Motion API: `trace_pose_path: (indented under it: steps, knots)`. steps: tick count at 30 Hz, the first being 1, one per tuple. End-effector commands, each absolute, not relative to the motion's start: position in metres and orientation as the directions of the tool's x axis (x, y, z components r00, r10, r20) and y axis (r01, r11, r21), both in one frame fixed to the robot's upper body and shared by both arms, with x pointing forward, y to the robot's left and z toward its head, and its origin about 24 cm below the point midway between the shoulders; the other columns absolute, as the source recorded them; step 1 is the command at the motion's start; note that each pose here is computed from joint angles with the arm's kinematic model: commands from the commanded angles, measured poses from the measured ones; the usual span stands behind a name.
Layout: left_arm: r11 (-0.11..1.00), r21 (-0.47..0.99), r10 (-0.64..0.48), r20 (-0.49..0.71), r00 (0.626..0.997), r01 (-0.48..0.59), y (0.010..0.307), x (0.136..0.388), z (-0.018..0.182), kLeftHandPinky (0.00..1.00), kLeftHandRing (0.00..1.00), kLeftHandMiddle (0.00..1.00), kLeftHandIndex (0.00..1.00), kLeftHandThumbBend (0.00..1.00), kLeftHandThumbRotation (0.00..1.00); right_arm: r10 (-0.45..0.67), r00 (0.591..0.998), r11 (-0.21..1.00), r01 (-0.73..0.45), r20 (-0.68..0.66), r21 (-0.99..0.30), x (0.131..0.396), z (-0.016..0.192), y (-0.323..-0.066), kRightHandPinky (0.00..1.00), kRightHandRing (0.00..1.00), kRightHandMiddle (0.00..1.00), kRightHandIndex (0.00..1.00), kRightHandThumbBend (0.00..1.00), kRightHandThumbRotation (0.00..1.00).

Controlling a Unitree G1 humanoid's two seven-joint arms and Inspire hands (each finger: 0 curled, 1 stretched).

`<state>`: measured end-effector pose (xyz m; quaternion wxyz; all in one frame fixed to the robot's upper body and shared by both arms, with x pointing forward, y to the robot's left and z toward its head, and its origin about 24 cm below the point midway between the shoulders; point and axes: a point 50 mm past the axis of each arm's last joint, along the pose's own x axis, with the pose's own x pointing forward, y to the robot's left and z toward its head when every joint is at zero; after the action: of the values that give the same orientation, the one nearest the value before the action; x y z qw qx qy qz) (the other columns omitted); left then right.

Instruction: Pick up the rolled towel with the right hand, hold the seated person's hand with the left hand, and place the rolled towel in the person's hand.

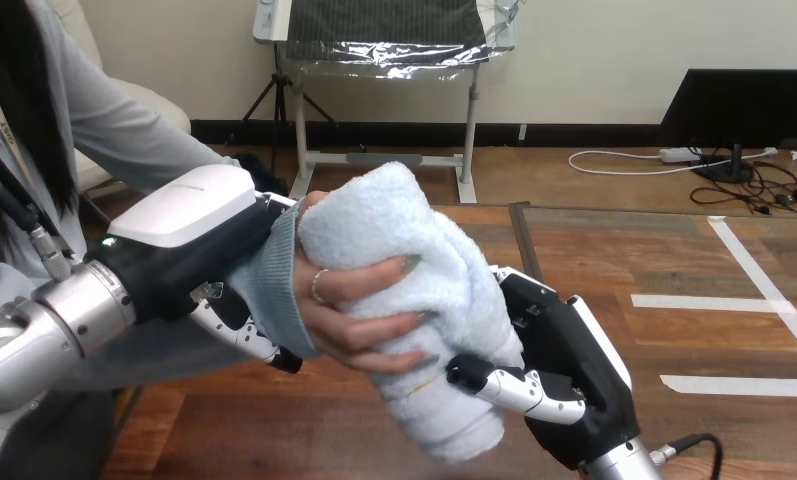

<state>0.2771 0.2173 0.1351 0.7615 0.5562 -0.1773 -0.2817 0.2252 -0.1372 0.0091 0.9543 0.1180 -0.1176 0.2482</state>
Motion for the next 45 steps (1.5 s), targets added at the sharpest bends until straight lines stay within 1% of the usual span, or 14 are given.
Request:
trace_pose_path:
  steps: [1, 3, 12, 21, 31, 39, 45]
  knots:
    - [0.219, 0.967, -0.645, 0.043, 0.763, 0.131, 0.208, 0.277, 0.154, 0.73, 0.74, 0.76, 0.79, 1.00, 0.27, 0.517, 0.782, 0.813, -0.576, 0.348, 0.085, 0.238, 0.030, -0.118, 1.00, 1.00, 1.00, 1.00, 1.00, 0.64]
    - [0.209, 0.970, -0.645, 0.039, 0.763, 0.126, 0.208, 0.277, 0.154, 0.77, 0.79, 0.80, 0.84, 1.00, 0.31, 0.520, 0.783, 0.815, -0.574, 0.342, 0.075, 0.238, 0.030, -0.119, 1.00, 1.00, 1.00, 1.00, 1.00, 0.70]
    - [0.183, 0.974, -0.633, 0.014, 0.774, 0.132, 0.208, 0.276, 0.152, 0.87, 0.91, 0.92, 0.94, 1.00, 0.42, 0.528, 0.791, 0.816, -0.573, 0.309, 0.072, 0.239, 0.027, -0.118, 1.00, 1.00, 1.00, 1.00, 1.00, 0.80]
    - [0.175, 0.976, -0.624, 0.007, 0.782, 0.131, 0.210, 0.275, 0.150, 0.94, 0.98, 0.99, 0.99, 1.00, 0.46, 0.560, 0.781, 0.793, -0.602, 0.276, 0.094, 0.239, 0.023, -0.119, 1.00, 1.00, 1.00, 1.00, 1.00, 0.88]
    - [0.156, 0.979, -0.618, -0.009, 0.786, 0.134, 0.211, 0.274, 0.149, 0.99, 1.00, 1.00, 1.00, 1.00, 0.51, 0.585, 0.773, 0.780, -0.619, 0.247, 0.089, 0.239, 0.017, -0.121, 1.00, 1.00, 1.00, 1.00, 1.00, 0.93]
    - [0.145, 0.979, -0.616, -0.022, 0.787, 0.140, 0.212, 0.273, 0.148, 1.00, 1.00, 1.00, 1.00, 1.00, 0.57, 0.609, 0.760, 0.767, -0.637, 0.226, 0.075, 0.239, 0.014, -0.122, 1.00, 1.00, 1.00, 1.00, 1.00, 0.95]
    - [0.144, 0.982, -0.621, -0.007, 0.784, 0.123, 0.212, 0.273, 0.146, 1.00, 1.00, 1.00, 1.00, 1.00, 0.61, 0.628, 0.749, 0.756, -0.652, 0.211, 0.060, 0.239, 0.012, -0.123, 1.00, 1.00, 1.00, 1.00, 1.00, 0.96]
